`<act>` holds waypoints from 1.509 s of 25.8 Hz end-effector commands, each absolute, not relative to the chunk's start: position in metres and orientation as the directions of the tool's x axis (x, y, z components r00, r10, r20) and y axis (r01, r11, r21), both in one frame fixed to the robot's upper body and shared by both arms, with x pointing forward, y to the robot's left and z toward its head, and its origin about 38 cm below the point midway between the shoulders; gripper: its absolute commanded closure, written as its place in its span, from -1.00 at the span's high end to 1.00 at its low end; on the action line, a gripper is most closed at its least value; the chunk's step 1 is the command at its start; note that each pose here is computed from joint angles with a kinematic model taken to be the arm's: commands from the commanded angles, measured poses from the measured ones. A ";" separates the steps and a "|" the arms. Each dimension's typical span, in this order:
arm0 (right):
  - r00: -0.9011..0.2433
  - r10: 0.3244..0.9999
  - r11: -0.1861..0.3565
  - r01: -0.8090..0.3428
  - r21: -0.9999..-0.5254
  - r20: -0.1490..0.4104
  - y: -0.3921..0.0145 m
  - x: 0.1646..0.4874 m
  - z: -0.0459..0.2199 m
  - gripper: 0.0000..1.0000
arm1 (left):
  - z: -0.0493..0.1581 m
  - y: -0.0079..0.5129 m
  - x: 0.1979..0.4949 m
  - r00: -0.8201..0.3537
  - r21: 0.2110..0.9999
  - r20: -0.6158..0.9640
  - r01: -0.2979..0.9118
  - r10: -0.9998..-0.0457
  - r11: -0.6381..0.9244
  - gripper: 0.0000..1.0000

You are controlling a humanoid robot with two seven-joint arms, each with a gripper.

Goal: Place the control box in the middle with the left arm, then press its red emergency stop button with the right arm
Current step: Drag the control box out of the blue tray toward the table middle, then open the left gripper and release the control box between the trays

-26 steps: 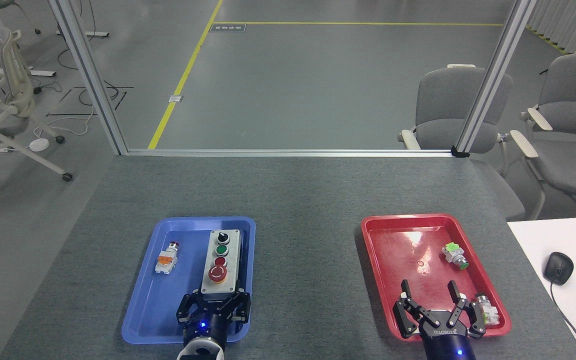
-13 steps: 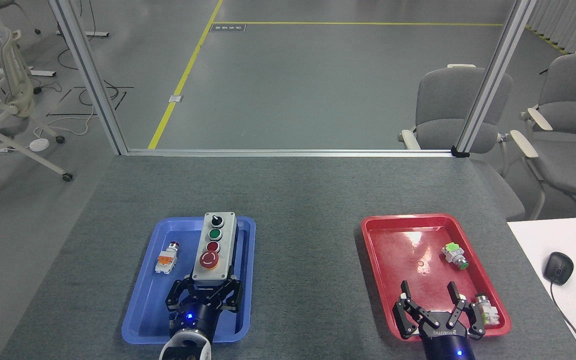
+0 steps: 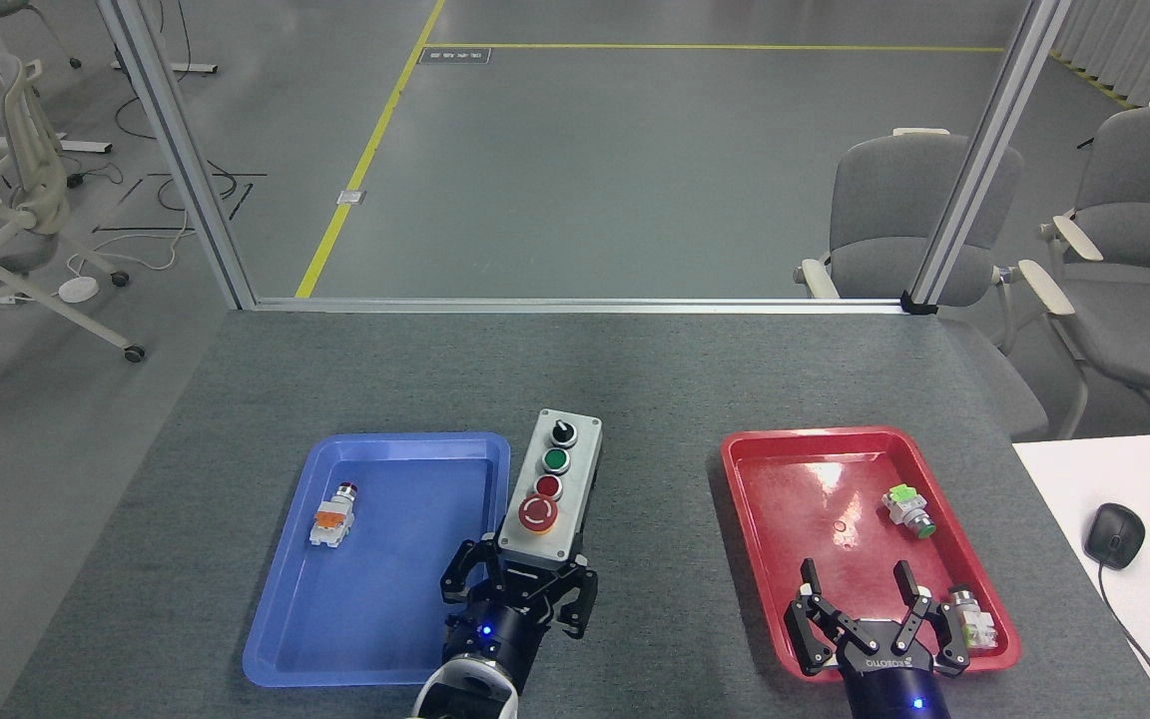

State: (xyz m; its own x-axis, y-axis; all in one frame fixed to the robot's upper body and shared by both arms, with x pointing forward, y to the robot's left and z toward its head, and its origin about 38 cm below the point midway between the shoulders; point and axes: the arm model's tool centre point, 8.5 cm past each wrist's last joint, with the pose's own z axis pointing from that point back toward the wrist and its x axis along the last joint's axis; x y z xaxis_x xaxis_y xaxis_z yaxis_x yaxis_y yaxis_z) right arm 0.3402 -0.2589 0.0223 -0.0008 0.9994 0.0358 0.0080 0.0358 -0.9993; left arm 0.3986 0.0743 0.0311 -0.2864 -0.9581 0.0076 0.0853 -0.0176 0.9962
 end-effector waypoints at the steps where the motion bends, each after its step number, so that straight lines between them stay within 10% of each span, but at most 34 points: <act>1: -0.001 0.999 0.032 0.013 -0.999 0.032 -0.260 0.340 0.023 0.97 | 0.025 0.037 0.392 -0.369 0.992 -0.043 0.093 -0.929 -0.083 -1.00; 31: -0.003 0.999 0.037 0.009 -0.999 0.037 -0.257 0.340 0.022 0.97 | -0.017 0.014 0.404 -0.469 0.954 -0.043 0.244 -0.882 -0.176 -1.00; 39: -0.006 0.999 0.042 0.009 -0.999 0.042 -0.255 0.340 0.022 0.97 | -0.019 0.016 0.404 -0.453 0.949 -0.030 0.266 -0.891 -0.167 -0.28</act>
State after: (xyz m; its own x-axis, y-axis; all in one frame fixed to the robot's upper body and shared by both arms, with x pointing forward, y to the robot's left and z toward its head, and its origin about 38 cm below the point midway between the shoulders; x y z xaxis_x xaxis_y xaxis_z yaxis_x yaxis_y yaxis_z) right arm 0.3397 -0.2569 0.0216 -0.0021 0.9993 0.0382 0.0095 0.0382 -0.9992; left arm 0.4039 0.0151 -0.0180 -0.4581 -0.8883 -0.0323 0.2578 -0.1676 0.9516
